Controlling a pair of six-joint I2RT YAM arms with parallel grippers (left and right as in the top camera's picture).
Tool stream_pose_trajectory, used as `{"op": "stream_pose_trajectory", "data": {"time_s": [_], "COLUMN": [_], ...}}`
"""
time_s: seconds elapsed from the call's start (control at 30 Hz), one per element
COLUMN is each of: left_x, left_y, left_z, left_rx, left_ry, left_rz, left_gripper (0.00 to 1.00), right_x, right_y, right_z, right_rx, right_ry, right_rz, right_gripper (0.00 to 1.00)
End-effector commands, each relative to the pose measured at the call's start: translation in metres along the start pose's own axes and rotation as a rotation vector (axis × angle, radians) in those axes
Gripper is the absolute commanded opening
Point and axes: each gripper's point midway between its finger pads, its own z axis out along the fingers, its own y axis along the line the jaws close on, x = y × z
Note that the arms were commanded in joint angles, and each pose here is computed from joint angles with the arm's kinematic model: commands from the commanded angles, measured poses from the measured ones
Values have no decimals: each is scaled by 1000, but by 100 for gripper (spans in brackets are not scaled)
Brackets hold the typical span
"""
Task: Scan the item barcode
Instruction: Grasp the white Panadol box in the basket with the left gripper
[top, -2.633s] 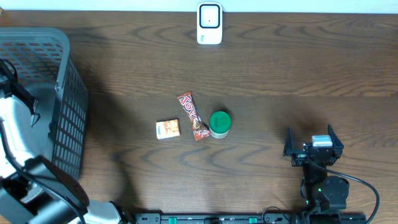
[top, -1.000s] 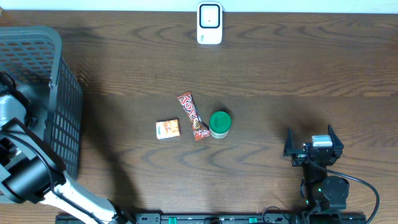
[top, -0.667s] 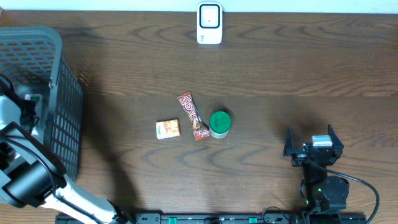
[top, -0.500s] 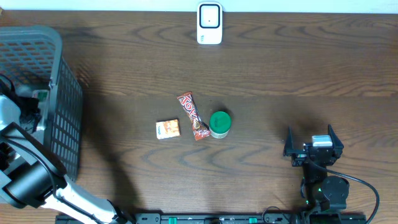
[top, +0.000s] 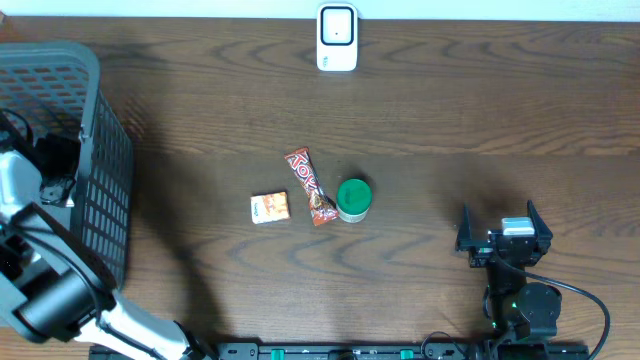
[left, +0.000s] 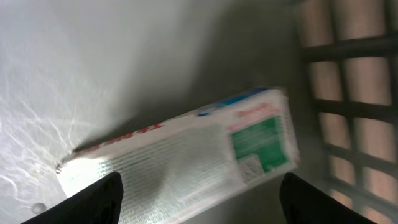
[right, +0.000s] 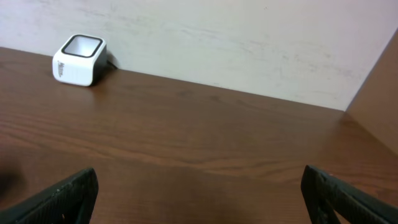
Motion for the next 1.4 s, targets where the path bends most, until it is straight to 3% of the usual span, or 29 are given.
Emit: {"op": "stream_pose_trajectory", "data": {"time_s": [0.0,0.17,0.37,0.57,0.87,1.07,1.37], "left_x": [-25,-37,-27,-27,-3,24,34], "left_y": [-29,-41,-25,-13,-10,-6,11], "left_z": [-50,-72,-53,-35,4,33,59], "left_rx": [97,112,24,-38,4,-1,-53], "left_ry": [-148,-239,-183,-151,-34,68,138], "left_rz": [211,452,761,909,951,1071,1069], "left_gripper": [81,87,90,92,93,93,93], "right_x": [1,1,1,1,1,1,1], "right_y": [4,4,4,4,4,4,4], "right_z": [0,0,0,0,0,0,0], "right_rx": [-14,-14,-14,-14,-14,-14,-14], "right_ry": [1,1,1,1,1,1,1], "right_rz": [-12,-12,-12,-12,-12,-12,-12], "right_gripper": [99,99,99,99,99,99,99]}}
